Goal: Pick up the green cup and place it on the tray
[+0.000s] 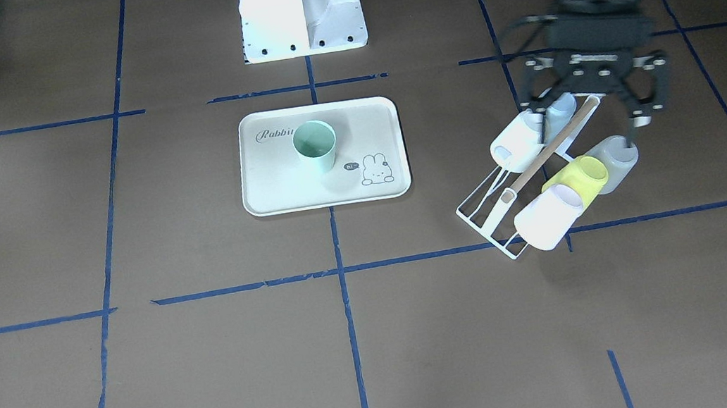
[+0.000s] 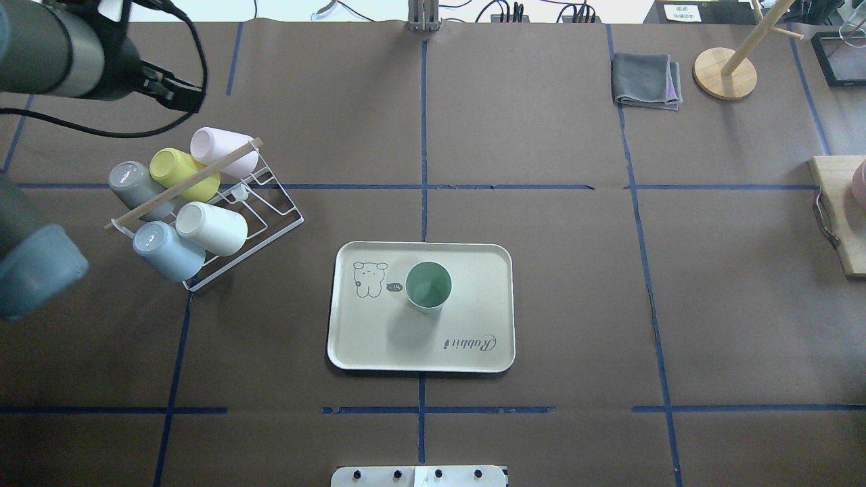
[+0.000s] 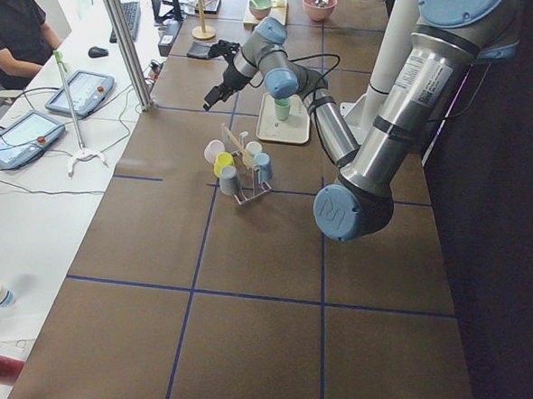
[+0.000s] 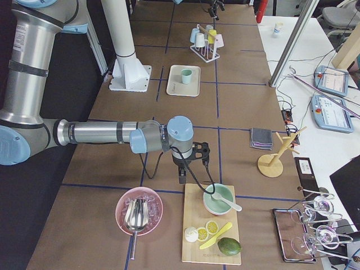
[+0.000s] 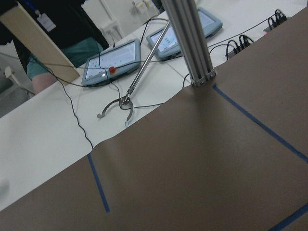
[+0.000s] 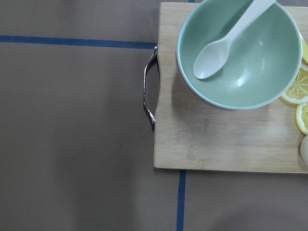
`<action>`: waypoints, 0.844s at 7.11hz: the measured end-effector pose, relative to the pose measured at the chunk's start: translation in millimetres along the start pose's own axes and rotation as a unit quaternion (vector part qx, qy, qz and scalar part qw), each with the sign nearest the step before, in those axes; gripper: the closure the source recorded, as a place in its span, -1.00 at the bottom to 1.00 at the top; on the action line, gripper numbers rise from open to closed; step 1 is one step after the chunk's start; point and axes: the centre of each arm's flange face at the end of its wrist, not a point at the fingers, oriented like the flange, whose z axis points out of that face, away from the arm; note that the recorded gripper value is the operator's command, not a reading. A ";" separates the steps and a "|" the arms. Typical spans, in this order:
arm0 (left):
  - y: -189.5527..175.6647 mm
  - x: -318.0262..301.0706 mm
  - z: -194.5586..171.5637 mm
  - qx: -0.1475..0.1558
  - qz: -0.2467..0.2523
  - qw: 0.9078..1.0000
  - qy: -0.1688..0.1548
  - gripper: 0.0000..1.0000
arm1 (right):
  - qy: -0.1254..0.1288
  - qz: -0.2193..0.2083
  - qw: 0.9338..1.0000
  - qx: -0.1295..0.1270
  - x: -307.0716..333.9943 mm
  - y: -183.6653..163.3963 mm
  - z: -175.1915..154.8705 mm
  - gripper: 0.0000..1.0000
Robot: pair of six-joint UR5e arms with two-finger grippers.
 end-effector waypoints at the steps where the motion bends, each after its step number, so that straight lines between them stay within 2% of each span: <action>1: 19.1 -60.1 0.0 -0.064 -0.041 0.997 0.024 -0.99 | 0.000 0.001 1.000 -0.001 0.8 0.3 1.0 -1.00; 2: 48.4 -111.3 5.9 -0.112 -0.072 0.990 0.044 -1.00 | -0.002 0.003 1.000 -0.003 1.7 0.7 2.2 -1.00; 4: 125.7 -224.2 29.2 -0.188 -0.114 0.973 0.073 -1.00 | -0.015 0.007 1.000 -0.009 3.0 1.8 4.7 -1.00; 6: 206.8 -349.2 46.5 -0.221 -0.157 0.958 0.094 -1.00 | -0.021 0.016 1.000 -0.004 11.7 2.1 1.1 -1.00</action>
